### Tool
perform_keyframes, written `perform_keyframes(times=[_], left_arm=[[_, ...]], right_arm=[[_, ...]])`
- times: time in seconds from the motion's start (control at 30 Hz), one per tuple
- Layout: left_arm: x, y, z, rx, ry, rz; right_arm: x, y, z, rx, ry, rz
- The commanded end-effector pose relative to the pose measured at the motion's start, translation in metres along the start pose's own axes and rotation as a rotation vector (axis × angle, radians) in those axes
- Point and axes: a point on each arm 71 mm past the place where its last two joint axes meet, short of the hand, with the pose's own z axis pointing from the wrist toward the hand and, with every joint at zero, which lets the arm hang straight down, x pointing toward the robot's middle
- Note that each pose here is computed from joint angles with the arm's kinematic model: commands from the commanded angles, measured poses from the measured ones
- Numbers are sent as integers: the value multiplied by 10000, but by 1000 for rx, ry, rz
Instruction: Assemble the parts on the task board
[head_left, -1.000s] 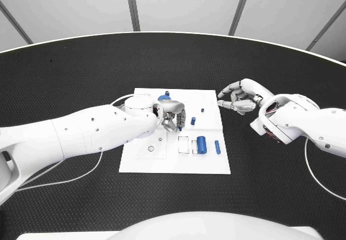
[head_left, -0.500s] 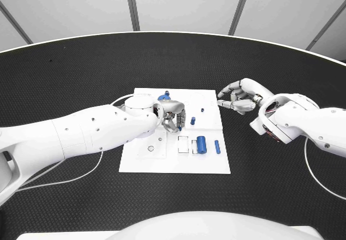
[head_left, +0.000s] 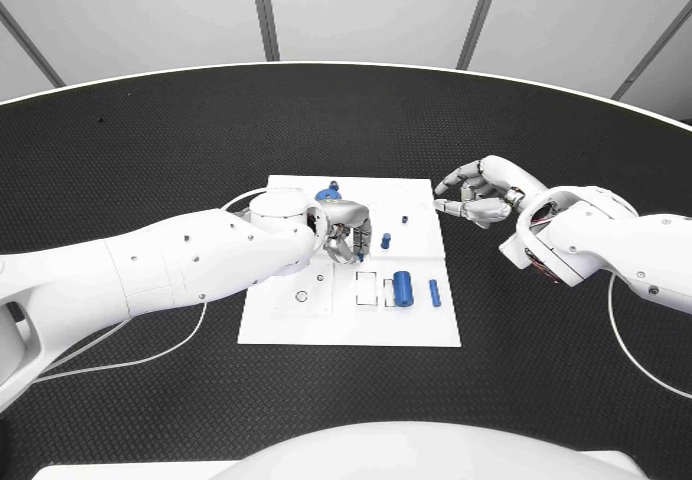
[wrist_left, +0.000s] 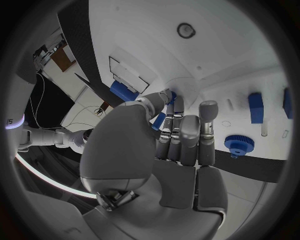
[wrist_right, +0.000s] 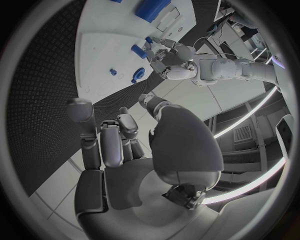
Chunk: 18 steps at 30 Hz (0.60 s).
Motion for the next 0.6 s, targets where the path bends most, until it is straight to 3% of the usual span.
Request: perform_keyframes(times=[0.03,0.6], left_arm=[[1,-2,0,4,-4,-1],[-5,25,-14,5,-29,-7]], right_arm=[[1,0,2,0,0,0],[0,-2,4,0,0,-1]])
